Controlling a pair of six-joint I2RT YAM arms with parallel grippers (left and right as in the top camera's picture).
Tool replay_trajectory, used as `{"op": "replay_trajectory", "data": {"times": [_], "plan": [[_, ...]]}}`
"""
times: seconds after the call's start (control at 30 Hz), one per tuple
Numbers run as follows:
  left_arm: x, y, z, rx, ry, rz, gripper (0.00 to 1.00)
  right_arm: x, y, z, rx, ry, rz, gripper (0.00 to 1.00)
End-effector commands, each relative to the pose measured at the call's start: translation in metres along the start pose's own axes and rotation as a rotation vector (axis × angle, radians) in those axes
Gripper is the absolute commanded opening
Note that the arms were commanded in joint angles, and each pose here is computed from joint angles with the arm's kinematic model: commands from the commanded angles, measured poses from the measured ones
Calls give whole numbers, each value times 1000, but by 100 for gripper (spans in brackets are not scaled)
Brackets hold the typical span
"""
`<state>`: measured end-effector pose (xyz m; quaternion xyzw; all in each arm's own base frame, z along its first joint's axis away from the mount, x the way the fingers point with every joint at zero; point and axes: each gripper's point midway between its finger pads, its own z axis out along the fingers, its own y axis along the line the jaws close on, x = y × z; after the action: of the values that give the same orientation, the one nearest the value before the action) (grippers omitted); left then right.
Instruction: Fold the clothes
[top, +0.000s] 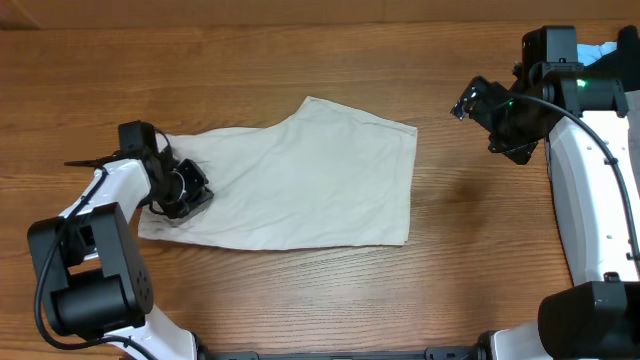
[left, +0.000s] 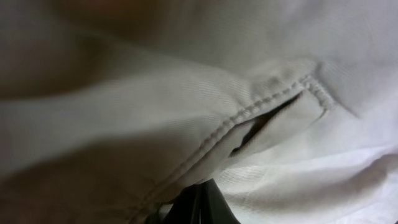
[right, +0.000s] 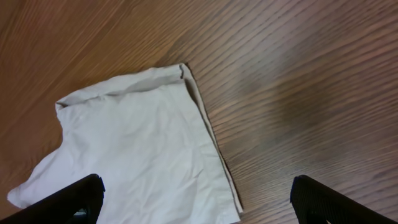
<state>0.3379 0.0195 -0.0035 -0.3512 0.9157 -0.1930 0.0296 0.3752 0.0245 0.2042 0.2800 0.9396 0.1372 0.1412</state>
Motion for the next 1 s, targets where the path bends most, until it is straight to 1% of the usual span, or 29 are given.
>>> {"op": "replay_trajectory", "data": {"times": [0.0, 0.1, 0.27, 0.33, 0.4, 0.5, 0.53, 0.63, 0.67, 0.7, 0.73, 0.83, 0.87, 0.9, 0.93, 0.97], "plan": [[15, 97, 22, -382, 1, -206, 4, -1, -4, 2, 16, -6, -5, 100], [18, 89, 25, -340, 10, -292, 4, 0, -5, 5, 23, 7, -4, 100], [24, 76, 28, -270, 50, -339, 4, 13, -2, 22, 54, 71, -25, 100], [26, 71, 29, -244, 64, -342, 4, 21, 3, 33, 65, 105, -70, 100], [25, 68, 26, -229, 61, -313, 4, 31, 10, 45, 74, 142, -141, 100], [21, 60, 11, -206, 29, -281, 4, 49, 21, 66, 95, 203, -230, 96], [20, 56, 6, -196, 15, -268, 4, 53, 24, 71, 99, 213, -241, 95], [19, 46, -14, -165, -21, -235, 4, 63, 28, 80, 110, 240, -257, 78], [20, 42, -20, -152, -26, -210, 6, 66, 28, 82, 117, 251, -261, 75], [21, 39, -25, -142, -29, -188, 7, 69, 26, 84, 123, 262, -261, 68], [23, 36, -30, -127, -28, -156, 11, 72, 25, 86, 128, 274, -256, 62], [30, 24, -39, -73, -11, -52, 27, 81, 18, 97, 137, 301, -232, 47], [30, 22, -40, -64, -10, -26, 44, 84, 15, 101, 134, 311, -230, 40], [30, 22, -41, -63, -11, -8, 69, 87, 14, 105, 128, 317, -231, 34], [30, 22, -41, -64, -11, 6, 84, 90, 14, 110, 119, 325, -229, 30], [30, 22, -41, -65, -11, 24, 86, 93, 14, 113, 103, 335, -228, 27]]}}
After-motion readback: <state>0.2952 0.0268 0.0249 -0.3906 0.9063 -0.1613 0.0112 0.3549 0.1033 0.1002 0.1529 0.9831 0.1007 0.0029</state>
